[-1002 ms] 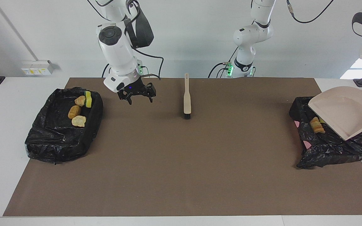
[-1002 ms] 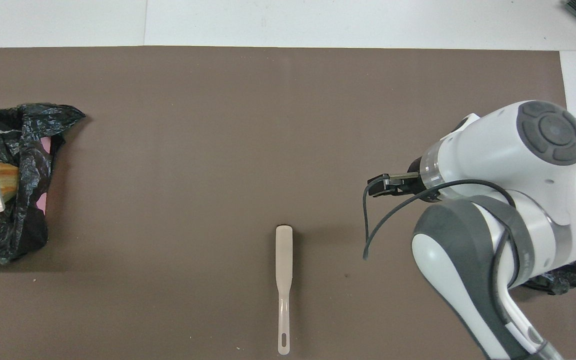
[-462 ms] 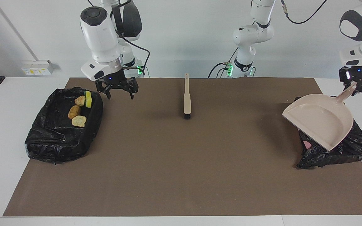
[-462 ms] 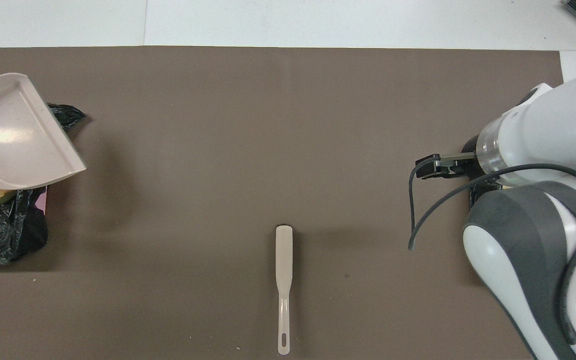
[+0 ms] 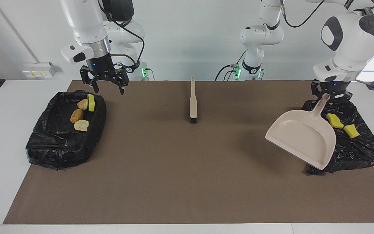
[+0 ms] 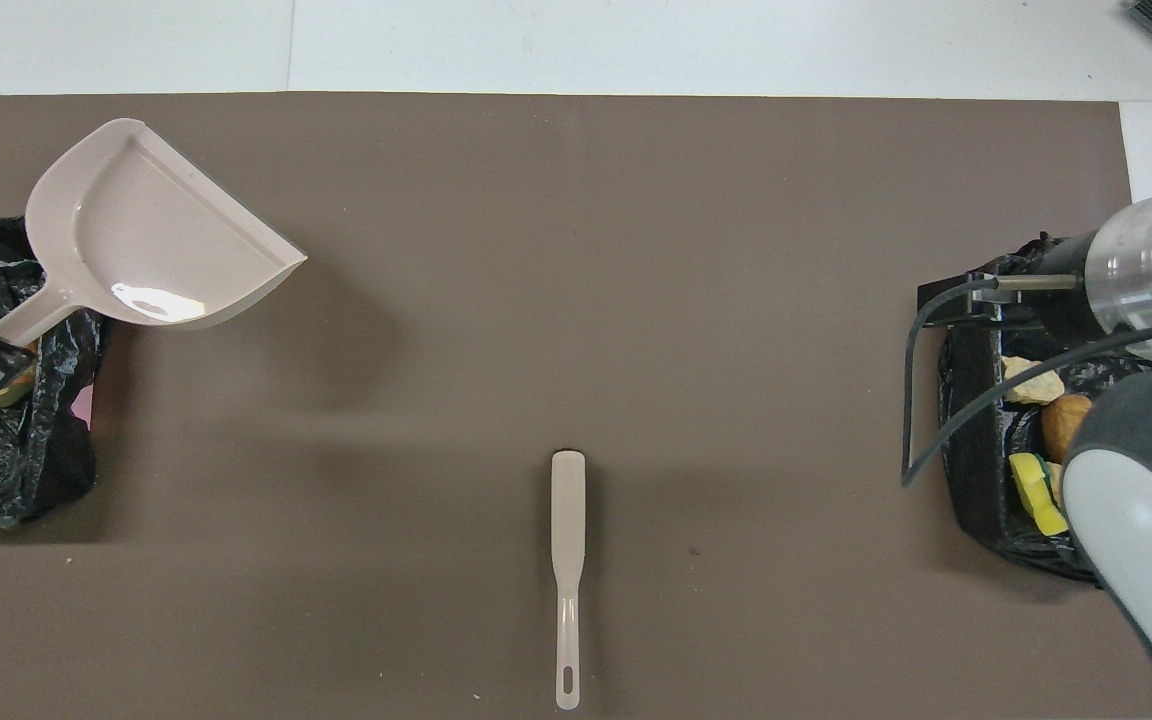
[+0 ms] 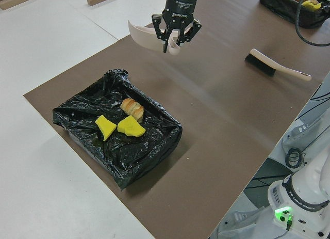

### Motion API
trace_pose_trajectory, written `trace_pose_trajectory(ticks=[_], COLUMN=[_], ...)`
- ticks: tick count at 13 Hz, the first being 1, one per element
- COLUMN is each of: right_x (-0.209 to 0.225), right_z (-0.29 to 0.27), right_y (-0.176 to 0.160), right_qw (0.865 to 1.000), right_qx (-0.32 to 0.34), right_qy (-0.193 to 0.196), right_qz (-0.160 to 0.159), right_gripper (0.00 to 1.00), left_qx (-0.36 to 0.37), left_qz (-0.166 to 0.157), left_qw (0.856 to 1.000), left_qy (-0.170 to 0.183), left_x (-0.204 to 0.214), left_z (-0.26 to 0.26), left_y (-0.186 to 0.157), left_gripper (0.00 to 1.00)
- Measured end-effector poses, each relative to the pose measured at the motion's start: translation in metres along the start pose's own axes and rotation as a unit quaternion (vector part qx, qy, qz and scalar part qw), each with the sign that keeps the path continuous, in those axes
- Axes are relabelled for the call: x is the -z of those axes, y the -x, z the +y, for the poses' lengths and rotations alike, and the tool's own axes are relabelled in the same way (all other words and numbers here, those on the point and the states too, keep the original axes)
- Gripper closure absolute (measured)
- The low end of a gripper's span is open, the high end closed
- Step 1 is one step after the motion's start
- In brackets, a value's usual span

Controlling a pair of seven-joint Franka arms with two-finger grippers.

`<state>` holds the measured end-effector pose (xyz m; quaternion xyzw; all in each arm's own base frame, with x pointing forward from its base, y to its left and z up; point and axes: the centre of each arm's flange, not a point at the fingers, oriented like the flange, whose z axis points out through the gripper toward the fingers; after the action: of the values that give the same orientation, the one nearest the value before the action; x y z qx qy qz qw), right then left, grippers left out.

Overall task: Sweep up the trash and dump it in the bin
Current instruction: 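Bring the empty dustpan to the table center with the left gripper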

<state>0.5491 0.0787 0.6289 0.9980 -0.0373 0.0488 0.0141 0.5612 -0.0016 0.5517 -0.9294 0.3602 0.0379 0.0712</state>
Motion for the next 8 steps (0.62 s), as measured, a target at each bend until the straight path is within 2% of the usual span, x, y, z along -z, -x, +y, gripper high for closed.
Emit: trace_pose_trajectory(ticks=[8], right_x=[0.029], right_z=[0.026], right_y=[0.014], right_qw=[0.999], right_qx=[-0.034], right_qy=[0.005], right_qz=[-0.007], right_gripper=[0.0], left_qx=[0.11], left_qz=[0.02], left_qw=[0.993], left_qy=[0.037], left_x=[-0.007], left_z=[0.159], left_y=[-0.12], left_gripper=[0.69])
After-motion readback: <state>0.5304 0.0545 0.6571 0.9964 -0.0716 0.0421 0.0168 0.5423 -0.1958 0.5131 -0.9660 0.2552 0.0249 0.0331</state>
